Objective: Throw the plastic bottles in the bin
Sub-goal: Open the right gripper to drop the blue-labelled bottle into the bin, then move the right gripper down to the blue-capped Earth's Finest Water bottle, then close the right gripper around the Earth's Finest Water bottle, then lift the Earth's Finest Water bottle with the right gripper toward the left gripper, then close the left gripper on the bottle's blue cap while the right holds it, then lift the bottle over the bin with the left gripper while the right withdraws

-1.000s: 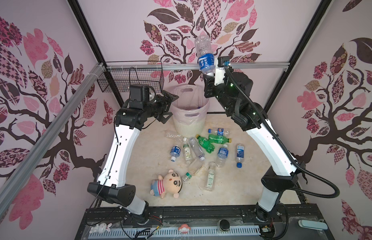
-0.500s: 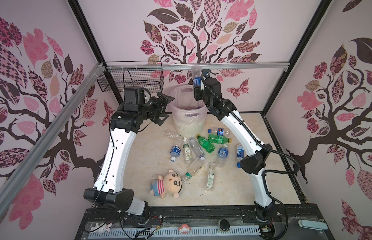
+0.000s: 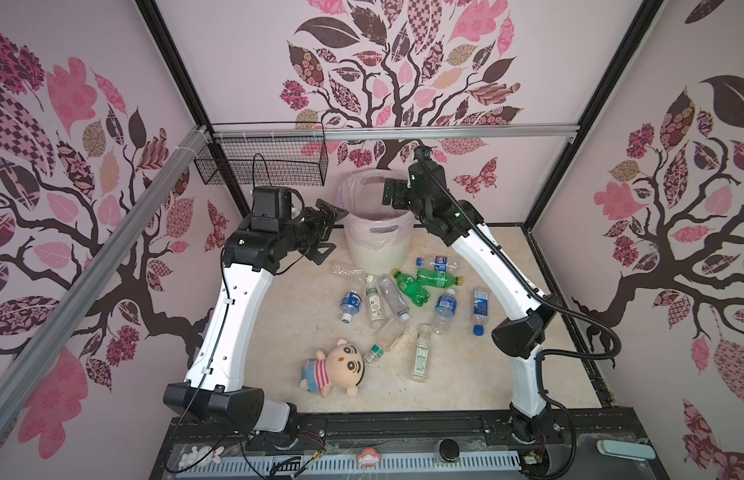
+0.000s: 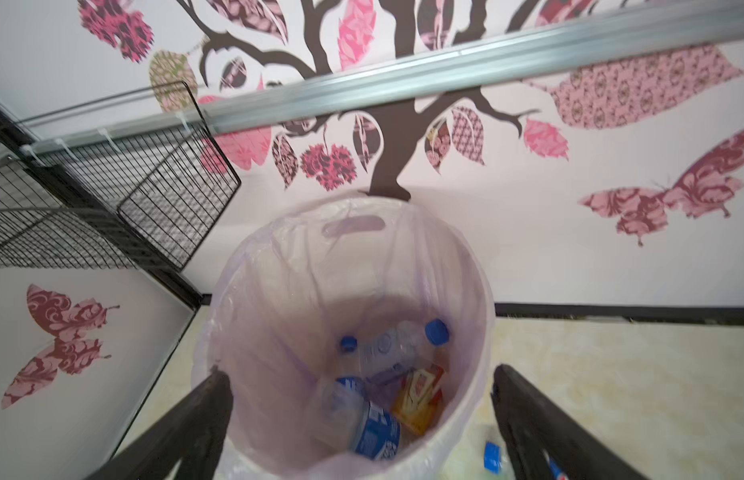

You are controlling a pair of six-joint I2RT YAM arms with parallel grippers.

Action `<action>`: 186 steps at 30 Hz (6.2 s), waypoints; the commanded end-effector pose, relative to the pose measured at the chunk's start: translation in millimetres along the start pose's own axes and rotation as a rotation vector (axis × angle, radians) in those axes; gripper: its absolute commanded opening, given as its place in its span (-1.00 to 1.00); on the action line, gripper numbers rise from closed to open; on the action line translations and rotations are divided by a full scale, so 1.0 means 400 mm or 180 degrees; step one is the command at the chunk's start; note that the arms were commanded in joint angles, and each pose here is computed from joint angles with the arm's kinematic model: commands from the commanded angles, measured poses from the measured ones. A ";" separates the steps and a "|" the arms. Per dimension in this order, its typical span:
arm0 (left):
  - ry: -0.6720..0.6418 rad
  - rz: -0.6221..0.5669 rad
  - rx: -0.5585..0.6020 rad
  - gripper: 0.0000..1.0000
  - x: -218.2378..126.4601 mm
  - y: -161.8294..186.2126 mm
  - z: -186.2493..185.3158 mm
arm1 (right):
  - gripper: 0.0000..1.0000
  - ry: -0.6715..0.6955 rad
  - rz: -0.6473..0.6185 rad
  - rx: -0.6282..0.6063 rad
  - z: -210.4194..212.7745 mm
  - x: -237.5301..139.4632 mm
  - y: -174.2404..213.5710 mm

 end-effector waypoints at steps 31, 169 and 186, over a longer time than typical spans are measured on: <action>-0.0456 0.0706 0.0353 0.94 0.199 0.277 0.150 | 0.99 0.1423 0.2046 0.0798 -0.603 -0.310 0.802; -0.0060 0.0682 0.1863 -0.58 0.348 0.307 0.095 | 0.69 -0.1031 0.1231 0.1307 -0.024 -0.200 0.200; 0.0083 -0.0161 0.1983 -0.59 0.255 0.116 -0.077 | 0.99 -0.0926 0.0478 0.0990 -0.090 -0.316 0.044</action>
Point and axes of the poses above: each gripper's point midway between its finger pads, its own x axis out along the fingers, its own z axis along the line the jaws close on, y = z × x, the point moved 1 cm from there along -x, back along the fingers, and after that the axes turned 9 degrees about -x, right-handed, at the moved point
